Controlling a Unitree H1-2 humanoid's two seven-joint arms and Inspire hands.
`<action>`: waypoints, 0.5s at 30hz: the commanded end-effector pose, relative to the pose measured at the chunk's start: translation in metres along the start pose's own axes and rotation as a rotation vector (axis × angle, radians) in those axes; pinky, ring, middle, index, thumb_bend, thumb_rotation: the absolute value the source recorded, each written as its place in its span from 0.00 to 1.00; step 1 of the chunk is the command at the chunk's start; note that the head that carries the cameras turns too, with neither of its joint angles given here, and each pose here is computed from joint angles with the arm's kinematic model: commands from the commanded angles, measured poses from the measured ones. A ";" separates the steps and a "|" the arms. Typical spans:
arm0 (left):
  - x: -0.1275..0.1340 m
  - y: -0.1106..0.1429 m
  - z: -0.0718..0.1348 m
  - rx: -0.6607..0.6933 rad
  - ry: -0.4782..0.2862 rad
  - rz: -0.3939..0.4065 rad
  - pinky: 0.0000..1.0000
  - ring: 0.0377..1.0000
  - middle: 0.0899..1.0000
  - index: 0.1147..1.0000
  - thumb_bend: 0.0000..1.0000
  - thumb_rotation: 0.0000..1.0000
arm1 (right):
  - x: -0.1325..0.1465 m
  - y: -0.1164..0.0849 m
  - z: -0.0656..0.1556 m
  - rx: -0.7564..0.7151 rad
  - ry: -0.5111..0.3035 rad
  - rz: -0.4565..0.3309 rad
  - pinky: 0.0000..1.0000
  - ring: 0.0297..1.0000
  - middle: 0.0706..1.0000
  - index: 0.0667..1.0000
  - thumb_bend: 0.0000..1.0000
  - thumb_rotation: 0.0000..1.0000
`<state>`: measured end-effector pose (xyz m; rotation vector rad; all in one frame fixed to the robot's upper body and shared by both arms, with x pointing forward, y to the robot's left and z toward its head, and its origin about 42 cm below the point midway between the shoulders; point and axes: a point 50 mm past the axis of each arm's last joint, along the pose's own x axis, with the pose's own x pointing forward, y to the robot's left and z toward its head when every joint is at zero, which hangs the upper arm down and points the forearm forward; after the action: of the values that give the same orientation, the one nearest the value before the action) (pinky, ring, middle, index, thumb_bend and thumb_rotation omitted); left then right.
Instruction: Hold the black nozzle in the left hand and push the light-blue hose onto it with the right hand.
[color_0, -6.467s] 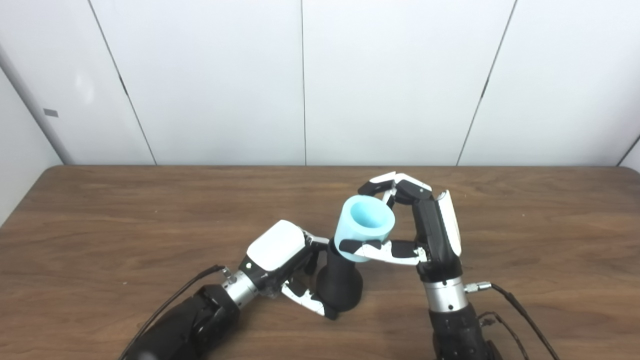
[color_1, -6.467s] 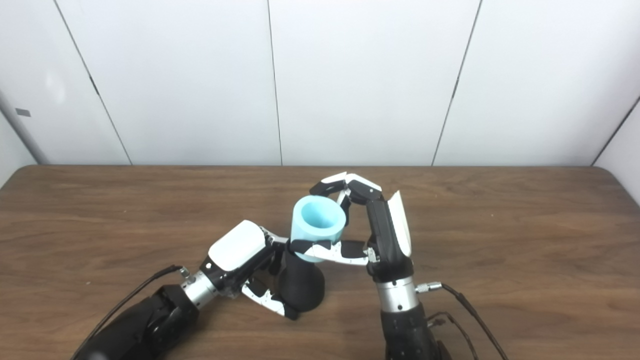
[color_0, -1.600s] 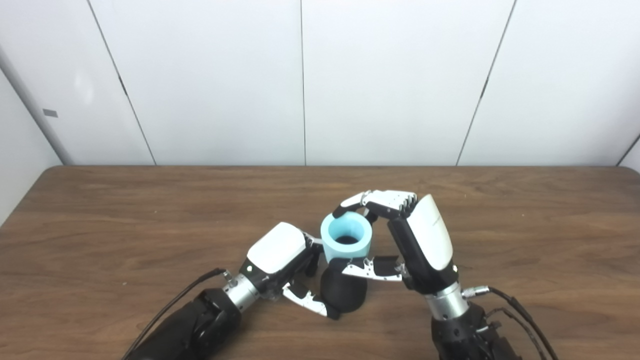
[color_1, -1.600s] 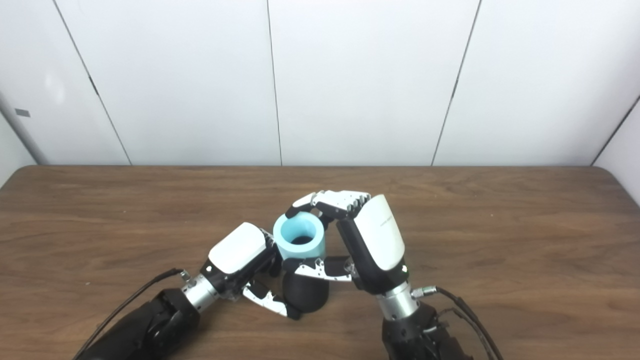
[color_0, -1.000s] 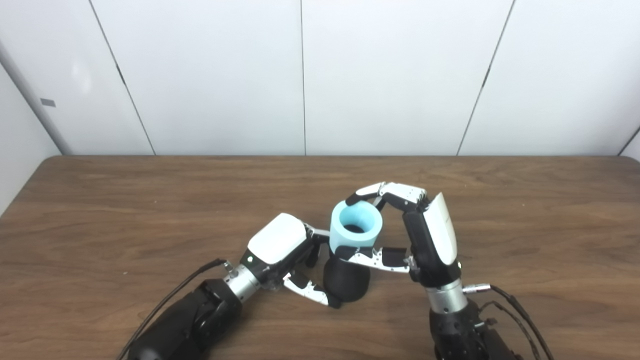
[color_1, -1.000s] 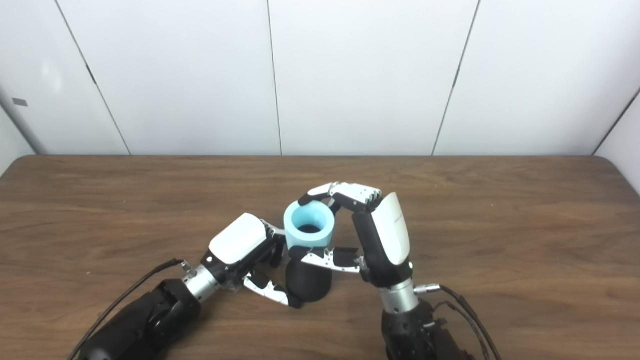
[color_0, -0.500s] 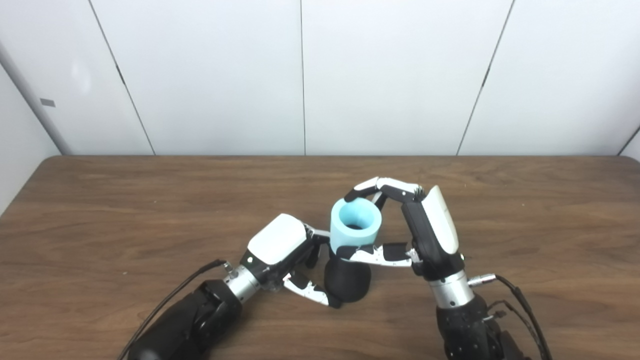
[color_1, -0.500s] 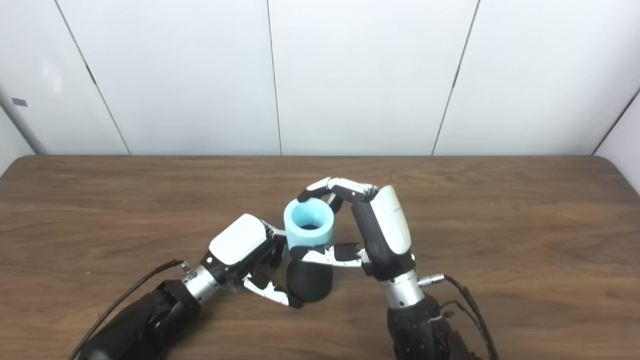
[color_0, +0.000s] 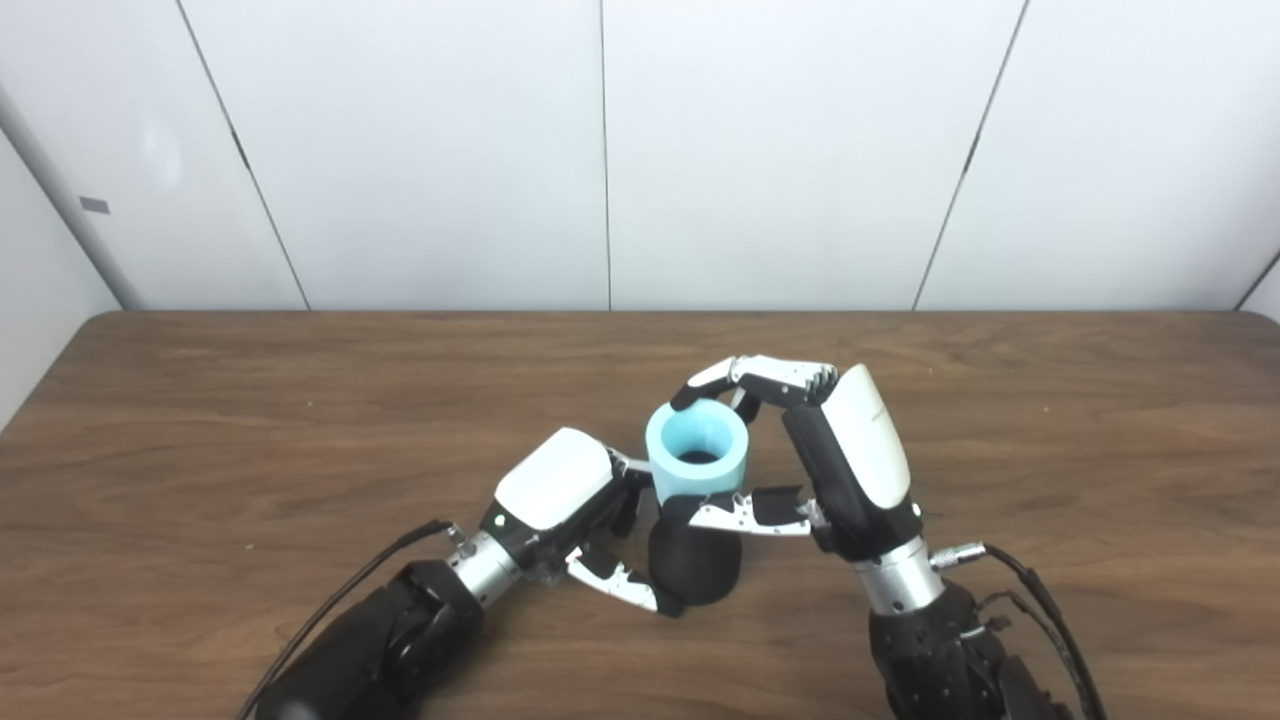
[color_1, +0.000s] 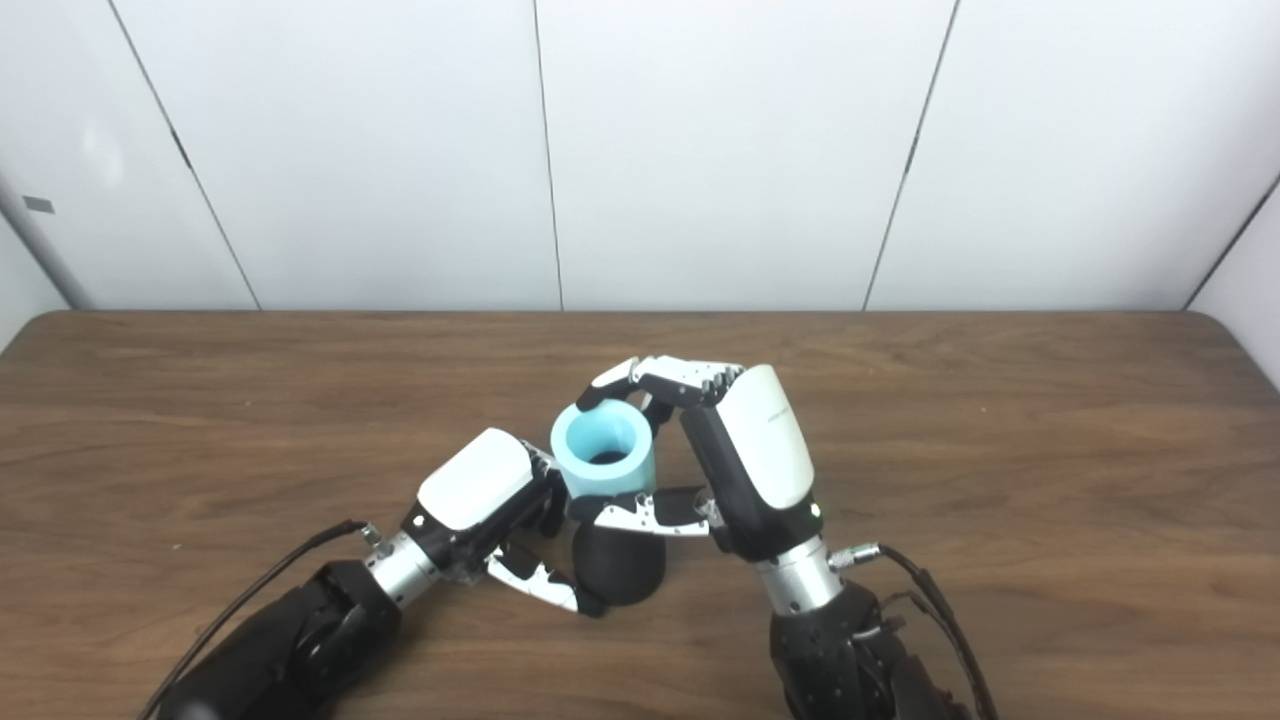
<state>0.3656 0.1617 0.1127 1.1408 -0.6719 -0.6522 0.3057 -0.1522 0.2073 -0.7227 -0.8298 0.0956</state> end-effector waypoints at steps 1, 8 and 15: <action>-0.029 -0.058 0.024 -0.093 0.016 -0.154 0.12 0.14 0.42 0.41 0.53 0.00 | -0.002 0.002 -0.003 -0.047 -0.015 0.046 0.30 0.38 0.42 0.47 0.52 0.00; -0.029 -0.059 0.024 -0.091 0.013 -0.150 0.12 0.13 0.42 0.41 0.53 0.00 | -0.013 0.009 -0.013 -0.098 -0.065 -0.005 0.28 0.37 0.42 0.48 0.52 0.00; -0.030 -0.058 0.024 -0.100 0.016 -0.151 0.12 0.13 0.42 0.41 0.53 0.00 | -0.016 0.012 -0.019 -0.103 -0.078 -0.030 0.29 0.38 0.42 0.48 0.52 0.00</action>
<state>0.3653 0.1617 0.1124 1.1394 -0.6706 -0.6527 0.3078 -0.1536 0.1896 -0.7342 -0.9401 0.0147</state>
